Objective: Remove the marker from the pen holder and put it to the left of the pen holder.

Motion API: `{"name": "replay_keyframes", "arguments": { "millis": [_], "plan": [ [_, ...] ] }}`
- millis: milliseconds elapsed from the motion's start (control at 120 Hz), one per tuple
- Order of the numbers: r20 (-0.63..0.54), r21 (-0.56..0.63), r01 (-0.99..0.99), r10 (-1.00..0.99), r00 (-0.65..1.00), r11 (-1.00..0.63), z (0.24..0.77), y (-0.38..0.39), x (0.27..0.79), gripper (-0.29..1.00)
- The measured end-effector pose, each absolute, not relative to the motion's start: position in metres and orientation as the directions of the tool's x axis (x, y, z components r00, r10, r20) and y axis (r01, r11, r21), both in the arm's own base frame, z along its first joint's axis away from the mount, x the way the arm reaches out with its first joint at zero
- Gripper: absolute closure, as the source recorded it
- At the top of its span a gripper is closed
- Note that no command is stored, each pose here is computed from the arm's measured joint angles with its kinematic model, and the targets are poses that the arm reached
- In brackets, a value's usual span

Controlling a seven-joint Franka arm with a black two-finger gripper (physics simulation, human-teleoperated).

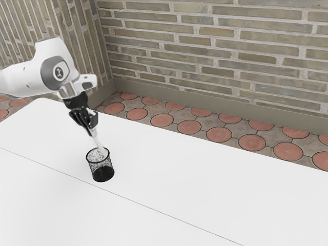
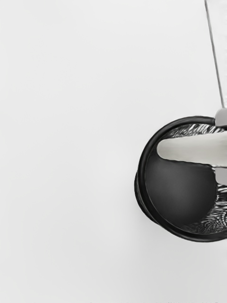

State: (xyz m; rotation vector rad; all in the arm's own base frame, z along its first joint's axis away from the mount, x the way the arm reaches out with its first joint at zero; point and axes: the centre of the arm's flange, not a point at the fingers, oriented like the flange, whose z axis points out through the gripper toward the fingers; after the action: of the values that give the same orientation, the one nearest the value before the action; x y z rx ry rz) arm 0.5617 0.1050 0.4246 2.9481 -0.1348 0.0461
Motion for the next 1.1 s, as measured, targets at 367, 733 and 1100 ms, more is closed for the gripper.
{"name": "replay_keyframes", "arguments": {
  "millis": [367,733,1100],
  "plan": [
    [0.053,0.130,-0.053,-0.046,0.998,-0.990,0.471,0.148,0.533,0.73],
    [-0.346,0.178,0.183,0.113,0.931,-0.967,0.407,0.222,0.446,0.73],
    [-0.658,0.128,0.135,0.018,0.753,-0.983,0.346,0.127,0.490,0.73]
  ]
}}
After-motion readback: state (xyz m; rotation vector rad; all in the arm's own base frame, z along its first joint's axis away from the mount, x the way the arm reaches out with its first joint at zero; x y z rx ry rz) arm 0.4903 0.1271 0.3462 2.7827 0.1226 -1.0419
